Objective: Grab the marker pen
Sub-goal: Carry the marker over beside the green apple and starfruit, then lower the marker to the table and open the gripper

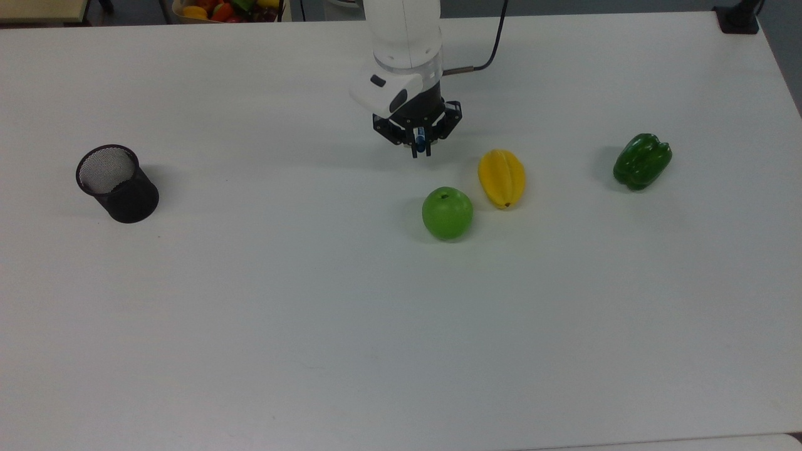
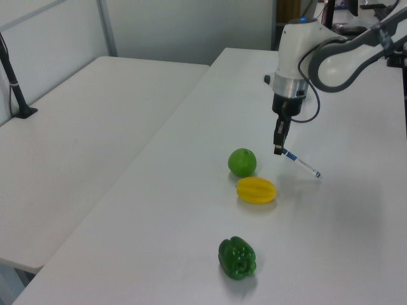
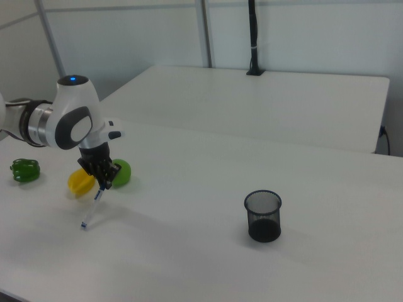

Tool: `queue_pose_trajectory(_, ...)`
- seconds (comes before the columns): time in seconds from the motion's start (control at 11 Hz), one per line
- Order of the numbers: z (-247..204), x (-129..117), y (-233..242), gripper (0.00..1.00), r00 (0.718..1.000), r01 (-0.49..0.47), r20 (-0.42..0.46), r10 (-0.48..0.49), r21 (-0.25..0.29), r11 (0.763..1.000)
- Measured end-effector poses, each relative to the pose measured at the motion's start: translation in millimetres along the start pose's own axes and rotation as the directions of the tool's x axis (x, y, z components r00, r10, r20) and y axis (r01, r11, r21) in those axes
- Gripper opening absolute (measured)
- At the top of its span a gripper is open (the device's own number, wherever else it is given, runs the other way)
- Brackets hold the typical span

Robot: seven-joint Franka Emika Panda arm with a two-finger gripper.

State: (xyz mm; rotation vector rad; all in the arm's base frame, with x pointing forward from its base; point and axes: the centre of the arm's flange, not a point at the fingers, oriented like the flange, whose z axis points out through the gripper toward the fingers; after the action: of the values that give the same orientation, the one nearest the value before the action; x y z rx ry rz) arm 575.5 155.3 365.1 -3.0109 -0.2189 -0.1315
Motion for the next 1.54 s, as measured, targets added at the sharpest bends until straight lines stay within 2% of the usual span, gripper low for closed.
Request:
queue_pose_trajectory(0.82,50.3,0.1,2.4,0.18,1.000,0.019,-0.014,-0.019,-0.012,1.000)
queue_pose_trajectory(1.09,55.0,-0.8,1.5,0.26,1.000,0.025,-0.006,-0.026,-0.016,1.000)
queue_pose_trajectory(1.54,52.7,1.4,2.5,0.99,1.000,0.023,-0.013,-0.024,-0.015,1.000)
